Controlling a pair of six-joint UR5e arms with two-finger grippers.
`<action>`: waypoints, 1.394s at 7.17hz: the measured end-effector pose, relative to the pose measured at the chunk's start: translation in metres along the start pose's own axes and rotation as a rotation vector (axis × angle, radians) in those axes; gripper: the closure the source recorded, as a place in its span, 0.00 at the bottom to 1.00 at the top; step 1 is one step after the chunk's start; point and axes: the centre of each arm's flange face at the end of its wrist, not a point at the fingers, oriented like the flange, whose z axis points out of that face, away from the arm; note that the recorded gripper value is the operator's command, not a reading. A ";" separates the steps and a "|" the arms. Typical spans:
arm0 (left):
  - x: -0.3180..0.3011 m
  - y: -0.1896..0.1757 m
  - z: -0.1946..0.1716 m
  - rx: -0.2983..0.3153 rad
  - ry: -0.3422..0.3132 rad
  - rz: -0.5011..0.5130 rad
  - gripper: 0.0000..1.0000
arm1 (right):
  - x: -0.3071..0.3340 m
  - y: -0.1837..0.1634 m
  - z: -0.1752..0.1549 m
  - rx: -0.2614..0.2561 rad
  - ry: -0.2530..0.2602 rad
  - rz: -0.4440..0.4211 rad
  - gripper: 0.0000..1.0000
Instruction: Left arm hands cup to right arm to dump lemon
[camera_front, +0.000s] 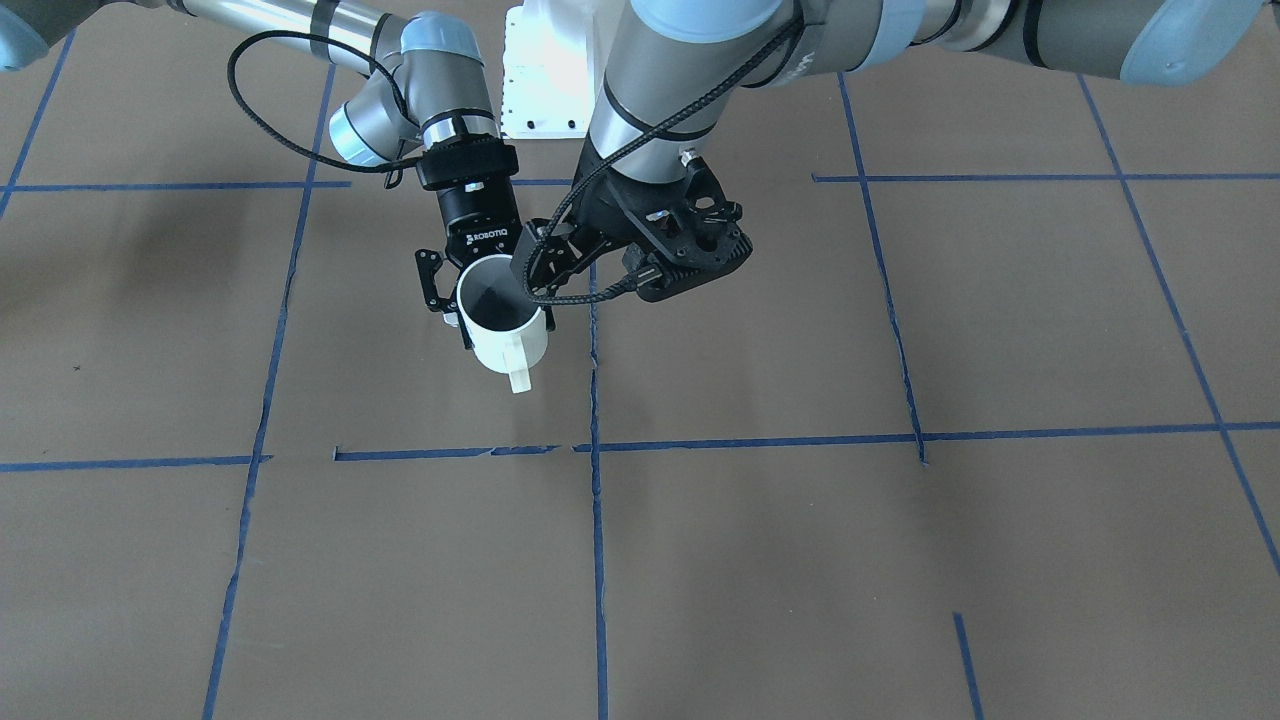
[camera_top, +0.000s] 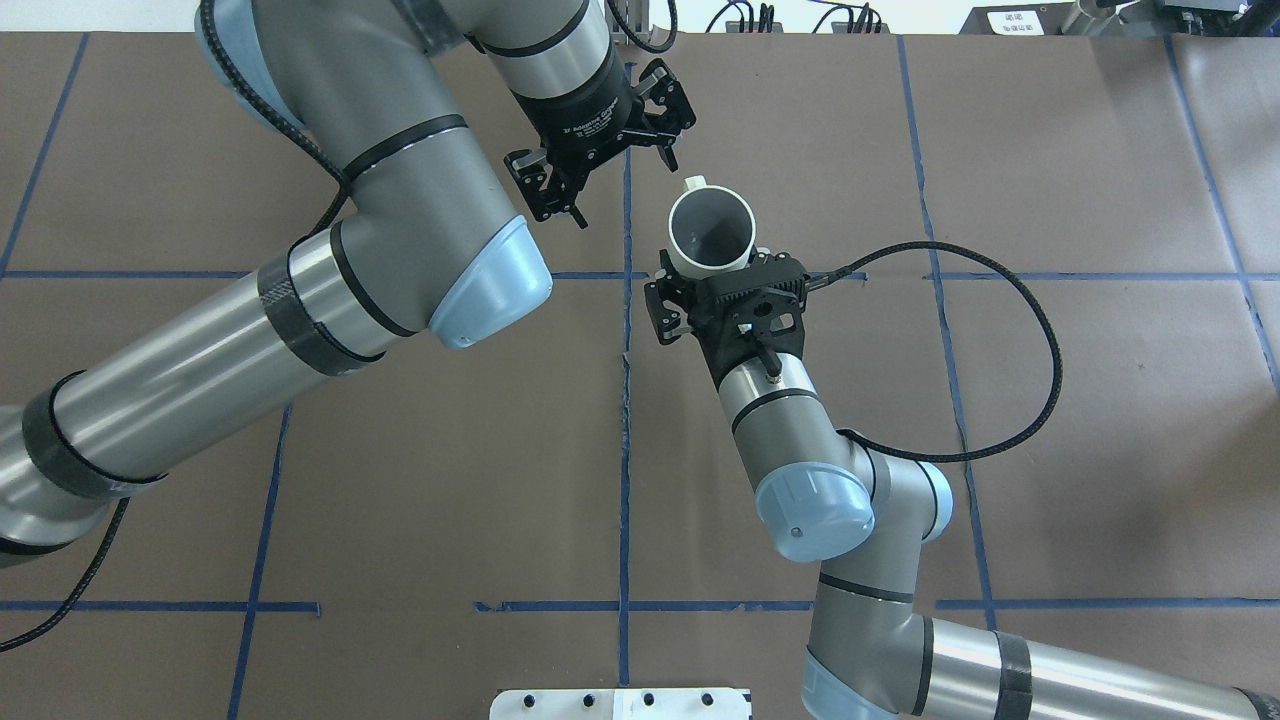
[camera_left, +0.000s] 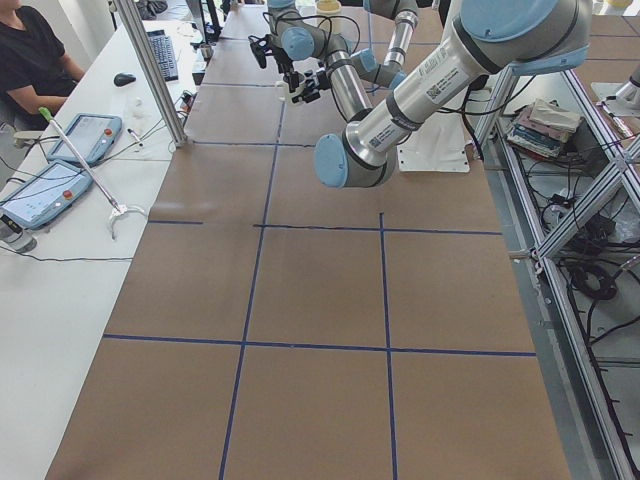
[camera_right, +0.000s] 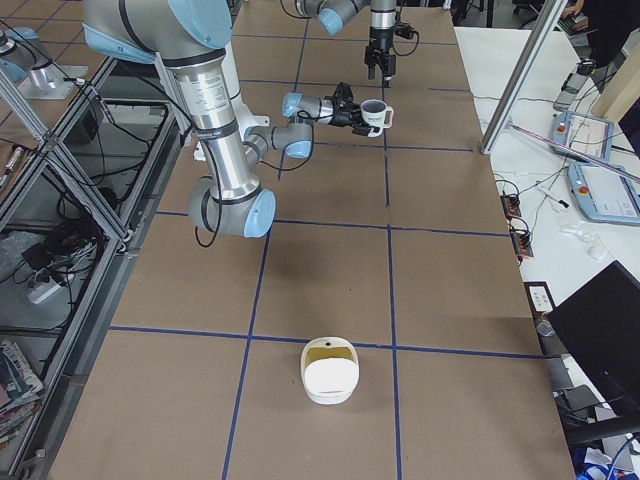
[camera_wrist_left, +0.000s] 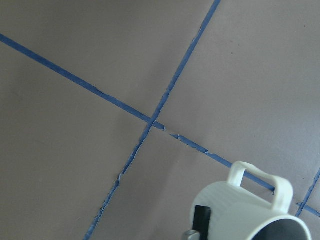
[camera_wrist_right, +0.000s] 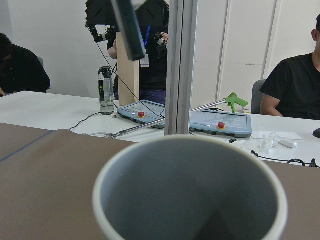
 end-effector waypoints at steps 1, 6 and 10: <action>0.002 0.005 0.006 -0.008 -0.008 0.005 0.03 | -0.006 0.002 -0.003 -0.001 -0.002 -0.016 0.54; -0.001 0.029 0.030 -0.043 -0.031 0.133 0.20 | -0.010 0.001 -0.005 0.008 0.003 -0.076 0.52; -0.001 0.036 0.039 -0.019 -0.039 0.169 0.37 | -0.014 0.001 -0.009 0.011 -0.003 -0.073 0.52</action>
